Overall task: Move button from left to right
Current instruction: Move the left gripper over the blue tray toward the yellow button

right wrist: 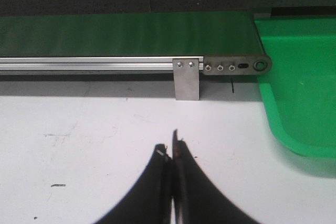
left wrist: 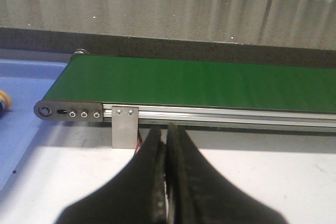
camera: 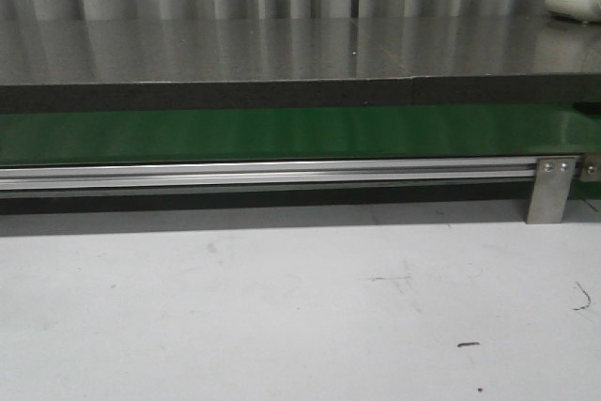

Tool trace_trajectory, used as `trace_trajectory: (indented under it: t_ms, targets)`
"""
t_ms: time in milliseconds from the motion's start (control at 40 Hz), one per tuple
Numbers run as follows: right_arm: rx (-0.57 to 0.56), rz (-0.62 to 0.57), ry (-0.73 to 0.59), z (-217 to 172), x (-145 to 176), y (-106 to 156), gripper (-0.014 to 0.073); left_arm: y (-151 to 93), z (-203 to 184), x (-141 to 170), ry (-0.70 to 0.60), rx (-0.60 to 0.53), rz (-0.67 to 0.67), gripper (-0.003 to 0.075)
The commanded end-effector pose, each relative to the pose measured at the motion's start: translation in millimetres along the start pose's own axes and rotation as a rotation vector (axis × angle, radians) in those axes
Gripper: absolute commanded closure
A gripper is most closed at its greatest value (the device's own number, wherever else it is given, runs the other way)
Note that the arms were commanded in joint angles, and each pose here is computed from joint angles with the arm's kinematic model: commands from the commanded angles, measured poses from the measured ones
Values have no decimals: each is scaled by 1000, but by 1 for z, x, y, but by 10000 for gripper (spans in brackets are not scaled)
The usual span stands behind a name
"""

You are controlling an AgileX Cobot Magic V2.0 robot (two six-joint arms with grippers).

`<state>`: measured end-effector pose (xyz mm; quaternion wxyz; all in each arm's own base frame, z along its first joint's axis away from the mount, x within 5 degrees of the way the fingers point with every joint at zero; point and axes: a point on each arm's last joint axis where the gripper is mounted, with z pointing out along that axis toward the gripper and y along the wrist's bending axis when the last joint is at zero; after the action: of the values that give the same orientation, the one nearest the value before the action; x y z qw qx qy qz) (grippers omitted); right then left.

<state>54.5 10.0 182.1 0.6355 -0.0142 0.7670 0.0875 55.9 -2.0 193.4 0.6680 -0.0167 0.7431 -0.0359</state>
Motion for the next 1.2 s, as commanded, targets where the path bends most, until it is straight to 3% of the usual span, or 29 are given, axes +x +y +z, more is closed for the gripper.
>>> trace_trajectory:
  t_ms: [0,900,1175]
  targets:
    - [-1,-6,-99,-2,-10,0,655,0,0,1,-68,3,-8,741]
    - [-1,-4,-101,-2,-10,0,655,0,0,1,-68,3,-8,741]
    - [1,-4,-156,-3,-16,0,655,0,-2,-13,-226,9,-8,741]
